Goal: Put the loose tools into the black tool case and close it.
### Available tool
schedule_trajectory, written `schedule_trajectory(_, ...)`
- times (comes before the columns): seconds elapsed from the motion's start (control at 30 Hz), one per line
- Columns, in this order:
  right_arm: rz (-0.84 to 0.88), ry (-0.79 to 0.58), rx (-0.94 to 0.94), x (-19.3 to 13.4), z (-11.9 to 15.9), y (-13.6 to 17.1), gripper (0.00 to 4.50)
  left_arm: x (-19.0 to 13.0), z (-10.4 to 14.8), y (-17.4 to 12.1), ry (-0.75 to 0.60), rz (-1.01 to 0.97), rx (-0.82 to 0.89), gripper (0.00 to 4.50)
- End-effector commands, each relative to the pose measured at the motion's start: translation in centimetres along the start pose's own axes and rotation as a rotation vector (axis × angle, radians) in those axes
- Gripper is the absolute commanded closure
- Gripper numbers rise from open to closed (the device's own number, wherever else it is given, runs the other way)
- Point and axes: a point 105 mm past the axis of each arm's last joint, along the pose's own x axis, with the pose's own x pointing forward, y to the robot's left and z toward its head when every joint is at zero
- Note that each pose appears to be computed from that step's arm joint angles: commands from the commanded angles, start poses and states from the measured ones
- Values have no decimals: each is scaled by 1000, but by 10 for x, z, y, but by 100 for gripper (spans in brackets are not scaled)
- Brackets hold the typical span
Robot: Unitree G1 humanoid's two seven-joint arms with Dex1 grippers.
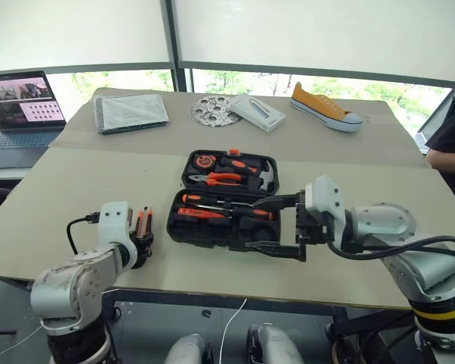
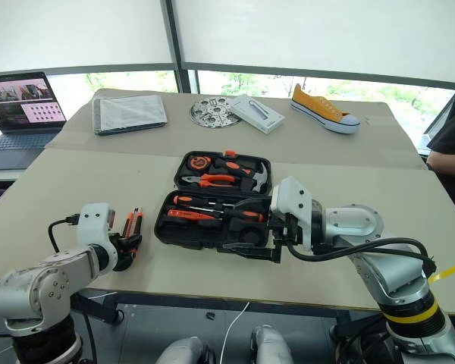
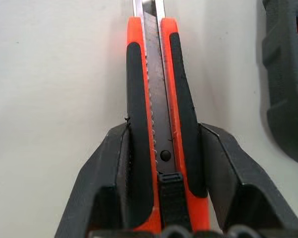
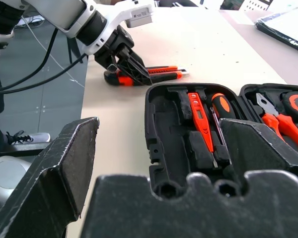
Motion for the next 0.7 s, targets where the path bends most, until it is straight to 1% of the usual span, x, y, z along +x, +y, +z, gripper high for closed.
schedule_trajectory(0.03,-11,-4,0,-10,8,0,0,-4,1,47,73,66,4,286)
schedule_trajectory(0.1,-7,3,12,-12,7,1,0,-7,14,54,50,38,57,287)
schedule_trajectory(0.17,-3,15,14,-15,6,4,0,-13,42,47,-27,-125,194,287)
schedule_trajectory(0.2,-12,24,10,-17,5,4,0,-18,57,36,-75,-237,286,287)
schedule_trajectory(0.23,-17,29,7,-17,4,5,0,-27,72,14,-129,-410,448,287)
schedule_trajectory(0.27,-22,31,4,-18,3,7,0,-34,76,-5,-141,-550,601,287)
schedule_trajectory(0.33,-29,34,4,-18,2,8,0,-41,73,-26,-110,-744,813,287)
schedule_trajectory(0.5,-57,33,6,-18,2,9,0,-35,74,-64,-53,-1023,1039,287)
schedule_trajectory(0.6,-83,35,6,-19,2,9,0,-24,72,-84,-10,-1114,1164,287)
schedule_trajectory(0.7,-105,38,9,-21,1,11,0,-8,72,-97,8,-1129,1286,287)
